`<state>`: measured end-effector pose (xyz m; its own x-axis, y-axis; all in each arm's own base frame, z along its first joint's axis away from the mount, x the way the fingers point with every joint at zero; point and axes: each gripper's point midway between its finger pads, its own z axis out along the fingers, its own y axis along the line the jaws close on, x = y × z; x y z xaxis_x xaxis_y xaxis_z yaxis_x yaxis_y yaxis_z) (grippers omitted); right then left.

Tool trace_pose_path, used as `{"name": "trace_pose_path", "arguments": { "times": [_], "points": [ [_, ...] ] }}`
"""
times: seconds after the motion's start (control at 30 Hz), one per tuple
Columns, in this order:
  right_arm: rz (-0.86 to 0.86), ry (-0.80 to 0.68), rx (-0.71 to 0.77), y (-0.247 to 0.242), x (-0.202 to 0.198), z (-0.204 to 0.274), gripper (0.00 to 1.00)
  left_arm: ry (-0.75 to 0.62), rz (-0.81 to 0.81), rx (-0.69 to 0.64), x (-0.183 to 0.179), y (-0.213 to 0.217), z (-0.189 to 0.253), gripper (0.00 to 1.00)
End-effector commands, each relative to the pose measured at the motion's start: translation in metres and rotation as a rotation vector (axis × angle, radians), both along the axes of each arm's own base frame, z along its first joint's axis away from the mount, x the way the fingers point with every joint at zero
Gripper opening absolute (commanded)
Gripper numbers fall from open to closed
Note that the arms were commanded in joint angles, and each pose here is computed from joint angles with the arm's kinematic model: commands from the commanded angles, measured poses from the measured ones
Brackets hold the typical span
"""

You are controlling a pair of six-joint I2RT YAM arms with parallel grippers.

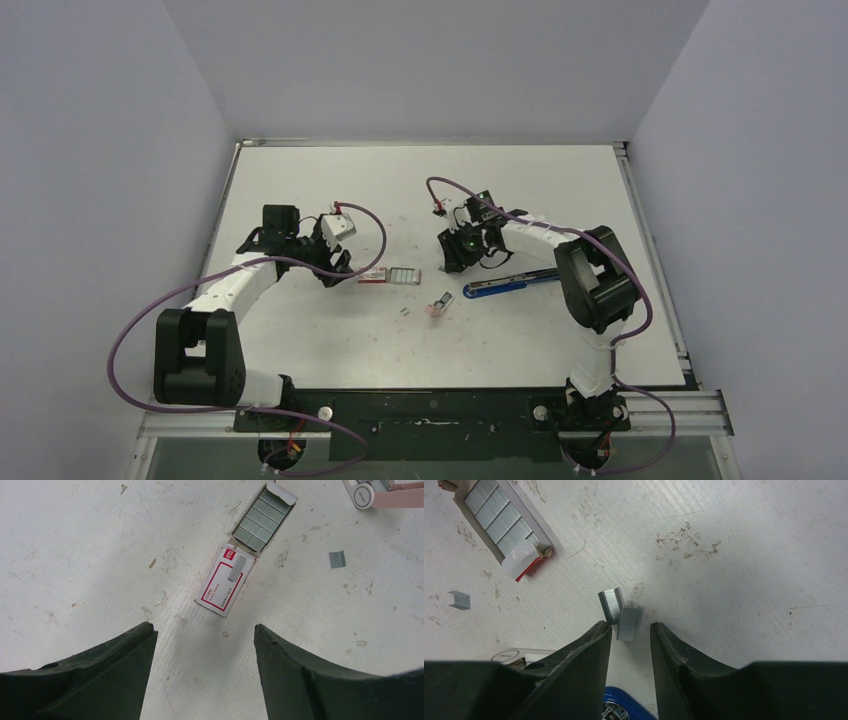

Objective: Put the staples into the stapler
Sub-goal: Place the staple at the center of the board, then pick up the staple from the center of the board.

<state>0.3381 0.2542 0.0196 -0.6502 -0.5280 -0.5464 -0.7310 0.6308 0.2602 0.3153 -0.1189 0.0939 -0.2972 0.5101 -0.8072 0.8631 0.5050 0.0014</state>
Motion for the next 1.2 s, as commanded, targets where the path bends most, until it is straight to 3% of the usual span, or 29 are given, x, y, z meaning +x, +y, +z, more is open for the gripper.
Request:
{"name": "trace_pose_path", "arguments": {
  "times": [0.0, 1.17],
  "points": [
    [0.004, -0.012, -0.005, 0.002, -0.001, -0.005, 0.35, -0.067, -0.007, -0.03, 0.012, -0.003, 0.019, 0.7],
    [0.002, -0.092, -0.006, 0.005, 0.005, 0.022, 0.19, -0.072, -0.006, -0.027, 0.011, -0.003, 0.02, 0.7]
  ]
}}
